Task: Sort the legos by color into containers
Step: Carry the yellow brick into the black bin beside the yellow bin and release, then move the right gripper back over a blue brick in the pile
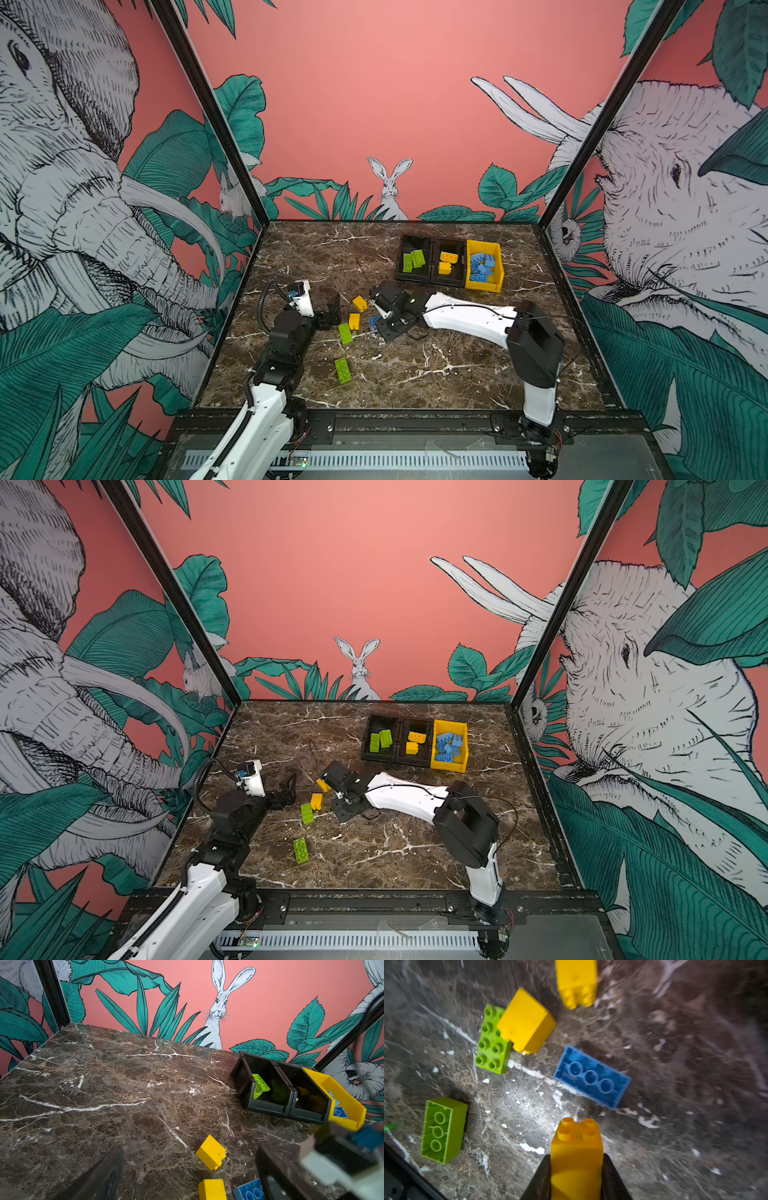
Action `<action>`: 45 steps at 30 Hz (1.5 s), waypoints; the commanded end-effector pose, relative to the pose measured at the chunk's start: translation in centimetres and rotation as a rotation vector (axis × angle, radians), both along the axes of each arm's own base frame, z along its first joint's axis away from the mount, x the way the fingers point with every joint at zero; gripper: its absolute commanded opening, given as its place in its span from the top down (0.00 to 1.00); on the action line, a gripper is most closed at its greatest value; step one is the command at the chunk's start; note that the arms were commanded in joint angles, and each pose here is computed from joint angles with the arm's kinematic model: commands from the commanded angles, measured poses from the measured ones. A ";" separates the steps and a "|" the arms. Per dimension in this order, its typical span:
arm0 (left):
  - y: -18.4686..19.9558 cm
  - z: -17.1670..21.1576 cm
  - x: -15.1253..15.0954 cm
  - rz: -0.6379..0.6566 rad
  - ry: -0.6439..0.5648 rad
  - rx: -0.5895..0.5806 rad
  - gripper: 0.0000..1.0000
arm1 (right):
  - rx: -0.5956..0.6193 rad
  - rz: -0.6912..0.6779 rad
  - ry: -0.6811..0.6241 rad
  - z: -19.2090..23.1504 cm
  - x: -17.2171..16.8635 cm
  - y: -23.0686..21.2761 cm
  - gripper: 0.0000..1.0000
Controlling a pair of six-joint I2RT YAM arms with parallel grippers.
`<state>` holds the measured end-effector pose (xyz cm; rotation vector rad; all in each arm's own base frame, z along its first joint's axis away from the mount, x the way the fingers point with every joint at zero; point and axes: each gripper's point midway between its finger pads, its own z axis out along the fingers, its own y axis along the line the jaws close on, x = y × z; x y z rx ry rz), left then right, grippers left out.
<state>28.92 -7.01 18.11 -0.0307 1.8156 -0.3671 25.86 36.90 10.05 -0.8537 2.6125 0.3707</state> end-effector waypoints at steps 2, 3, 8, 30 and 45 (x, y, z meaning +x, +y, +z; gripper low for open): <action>-0.5 -0.4 -0.1 -0.025 0.018 -0.023 0.01 | 0.093 -0.090 -0.099 4.8 5.5 -4.8 0.76; -0.6 -0.4 0.0 -0.032 0.022 -0.024 0.01 | 0.092 -0.128 -0.118 5.2 7.1 -6.5 0.77; -1.1 -0.5 0.2 -0.056 0.035 -0.023 0.01 | 0.062 -0.262 -0.202 5.9 14.5 -13.6 0.77; -1.2 -0.5 0.3 -0.065 0.029 -0.011 0.01 | 0.007 -0.424 -0.202 3.7 24.9 -19.7 0.45; -0.7 -0.7 0.5 -0.037 0.047 0.011 0.01 | 0.129 -0.249 -0.214 9.2 13.5 -14.7 0.32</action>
